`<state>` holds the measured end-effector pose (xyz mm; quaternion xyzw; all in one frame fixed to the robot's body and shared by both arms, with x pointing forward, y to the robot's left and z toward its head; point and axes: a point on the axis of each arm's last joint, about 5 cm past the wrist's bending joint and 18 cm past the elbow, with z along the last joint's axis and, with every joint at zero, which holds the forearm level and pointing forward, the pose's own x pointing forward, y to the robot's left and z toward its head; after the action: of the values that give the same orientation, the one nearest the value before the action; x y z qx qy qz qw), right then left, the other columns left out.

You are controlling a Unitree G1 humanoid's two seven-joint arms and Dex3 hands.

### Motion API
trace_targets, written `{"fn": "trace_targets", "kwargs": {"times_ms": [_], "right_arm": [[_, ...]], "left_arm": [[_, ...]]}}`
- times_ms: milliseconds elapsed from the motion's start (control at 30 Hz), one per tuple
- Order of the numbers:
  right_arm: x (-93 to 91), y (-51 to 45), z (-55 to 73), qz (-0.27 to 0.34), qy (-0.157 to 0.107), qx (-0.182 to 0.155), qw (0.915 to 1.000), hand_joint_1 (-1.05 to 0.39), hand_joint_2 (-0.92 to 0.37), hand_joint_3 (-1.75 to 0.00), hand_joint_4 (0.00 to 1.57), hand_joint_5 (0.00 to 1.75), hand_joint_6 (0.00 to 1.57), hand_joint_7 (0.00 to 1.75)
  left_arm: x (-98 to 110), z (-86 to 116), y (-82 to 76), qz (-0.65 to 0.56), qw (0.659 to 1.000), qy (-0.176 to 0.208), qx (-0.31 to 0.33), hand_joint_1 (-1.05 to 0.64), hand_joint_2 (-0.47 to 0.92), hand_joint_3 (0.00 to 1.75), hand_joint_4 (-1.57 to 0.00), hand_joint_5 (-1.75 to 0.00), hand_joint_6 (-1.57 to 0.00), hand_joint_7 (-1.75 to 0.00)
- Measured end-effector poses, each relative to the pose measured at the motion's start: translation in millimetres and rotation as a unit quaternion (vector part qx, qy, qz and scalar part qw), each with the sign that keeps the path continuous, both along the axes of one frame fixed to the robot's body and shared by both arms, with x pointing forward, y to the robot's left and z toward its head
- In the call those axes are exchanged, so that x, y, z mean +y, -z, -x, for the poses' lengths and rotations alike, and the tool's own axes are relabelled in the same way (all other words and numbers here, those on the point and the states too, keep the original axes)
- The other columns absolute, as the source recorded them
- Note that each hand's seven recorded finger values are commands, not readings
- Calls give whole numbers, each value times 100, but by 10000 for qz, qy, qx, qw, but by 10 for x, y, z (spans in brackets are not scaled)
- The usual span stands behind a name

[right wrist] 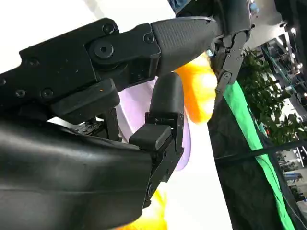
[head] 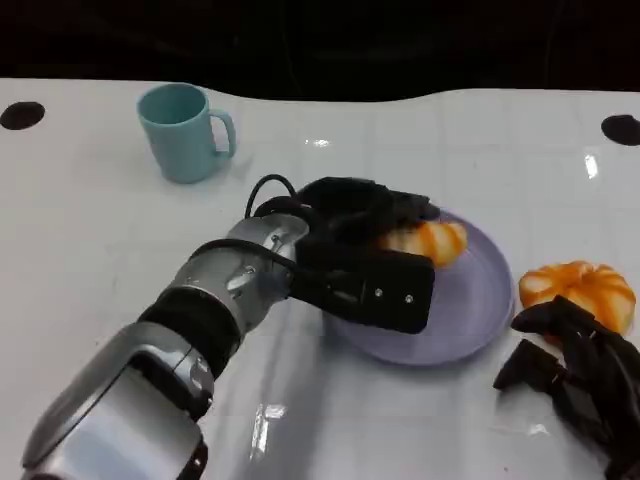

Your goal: Grasp the bread from the table and place it into the plate.

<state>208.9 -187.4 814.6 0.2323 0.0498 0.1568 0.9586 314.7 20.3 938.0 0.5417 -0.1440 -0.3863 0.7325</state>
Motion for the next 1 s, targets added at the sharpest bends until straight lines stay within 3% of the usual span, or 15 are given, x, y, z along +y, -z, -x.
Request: {"fn": "trace_targets", "kwargs": {"times_ms": [300, 600, 833, 1000], "right_arm": [[6, -4, 3, 20, 42, 2, 10000, -53, -92, -22, 64, 157, 61, 124], [5, -4, 4, 19, 39, 1, 10000, -53, -92, -21, 63, 156, 61, 123], [-1, 3, 10, -3, 33, -13, 10000, -53, -92, -20, 65, 157, 62, 121], [7, 13, 7, -22, 18, -58, 10000, -54, -92, -20, 66, 156, 63, 121]], "left_arm": [[60, -22, -13, -13, 9999, -2, -107, -91, 92, 73, -6, -27, -21, -4], [200, -66, -97, 718, 9972, -88, -174, -88, 92, 67, -6, -32, -22, -4], [409, -67, -81, 1599, 9861, -262, 361, -86, 92, 62, -10, -36, -24, -4], [617, 9, 12, 2994, 9478, -332, 1044, -82, 92, 54, -15, -43, -29, -5]]}}
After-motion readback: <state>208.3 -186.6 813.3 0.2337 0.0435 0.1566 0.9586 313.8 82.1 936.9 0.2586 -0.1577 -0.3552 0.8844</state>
